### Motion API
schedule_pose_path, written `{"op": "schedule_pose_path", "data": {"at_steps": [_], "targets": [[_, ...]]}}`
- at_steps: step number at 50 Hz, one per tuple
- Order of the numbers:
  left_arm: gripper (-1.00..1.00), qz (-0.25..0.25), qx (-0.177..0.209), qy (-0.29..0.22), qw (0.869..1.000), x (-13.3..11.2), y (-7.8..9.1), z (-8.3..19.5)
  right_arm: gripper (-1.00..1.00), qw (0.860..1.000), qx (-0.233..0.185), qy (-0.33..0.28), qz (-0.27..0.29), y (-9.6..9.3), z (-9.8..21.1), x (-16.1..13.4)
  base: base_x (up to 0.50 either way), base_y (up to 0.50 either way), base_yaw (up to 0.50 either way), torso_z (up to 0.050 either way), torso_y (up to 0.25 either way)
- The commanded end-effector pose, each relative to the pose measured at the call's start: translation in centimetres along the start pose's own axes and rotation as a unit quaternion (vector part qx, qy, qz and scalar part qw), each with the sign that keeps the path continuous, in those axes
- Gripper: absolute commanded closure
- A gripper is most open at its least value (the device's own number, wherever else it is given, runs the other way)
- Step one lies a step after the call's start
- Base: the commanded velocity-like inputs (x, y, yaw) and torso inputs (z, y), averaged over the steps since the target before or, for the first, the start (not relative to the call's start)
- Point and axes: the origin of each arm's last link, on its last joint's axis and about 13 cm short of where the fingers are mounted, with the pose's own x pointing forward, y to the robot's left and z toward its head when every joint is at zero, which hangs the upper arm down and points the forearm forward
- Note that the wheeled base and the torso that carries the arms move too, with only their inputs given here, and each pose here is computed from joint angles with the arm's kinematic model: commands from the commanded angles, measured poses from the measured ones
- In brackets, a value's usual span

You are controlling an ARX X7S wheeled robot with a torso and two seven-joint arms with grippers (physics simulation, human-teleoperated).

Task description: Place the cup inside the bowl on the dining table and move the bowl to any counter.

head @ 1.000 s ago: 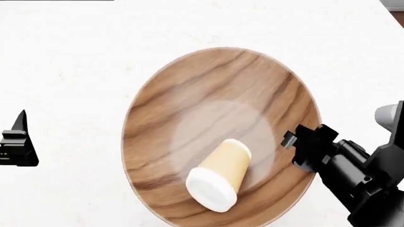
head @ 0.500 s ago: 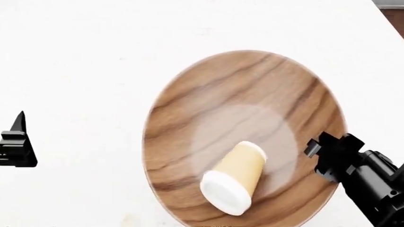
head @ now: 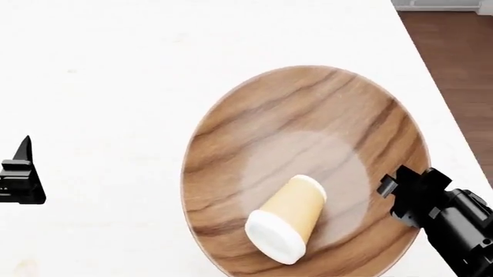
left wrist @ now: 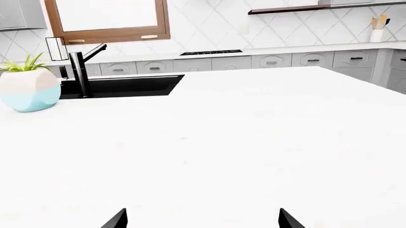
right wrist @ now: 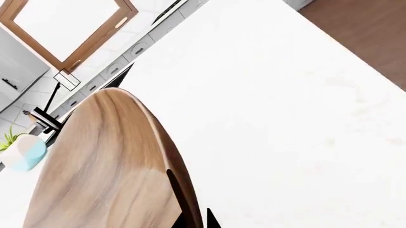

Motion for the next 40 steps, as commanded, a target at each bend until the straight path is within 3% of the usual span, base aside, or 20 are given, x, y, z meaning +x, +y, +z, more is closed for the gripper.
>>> {"op": "schedule_pose_path", "data": {"at_steps": [1,9,40], "targets": [[-1.00,-0.001,-0.001,-0.001,1.000,0.03,0.17,0.07,1.00,1.000,0.005,-0.009,0.014,0.15,0.24,-0.24,0.00,-0.50,0.00,0.000,0.000],[-1.00,-0.002,0.001,-0.002,1.000,-0.12,-0.46,0.16,1.00,1.000,0.006,-0.007,0.010,-0.10,0.13,-0.66,0.00,-0.50,0.00,0.000,0.000],[-1.00,-0.003,0.000,-0.001,1.000,-0.14,-0.12,0.18,1.00,1.000,0.011,-0.010,0.009,-0.30,-0.04,-1.15,0.00,-0.50,0.00,0.000,0.001]]}}
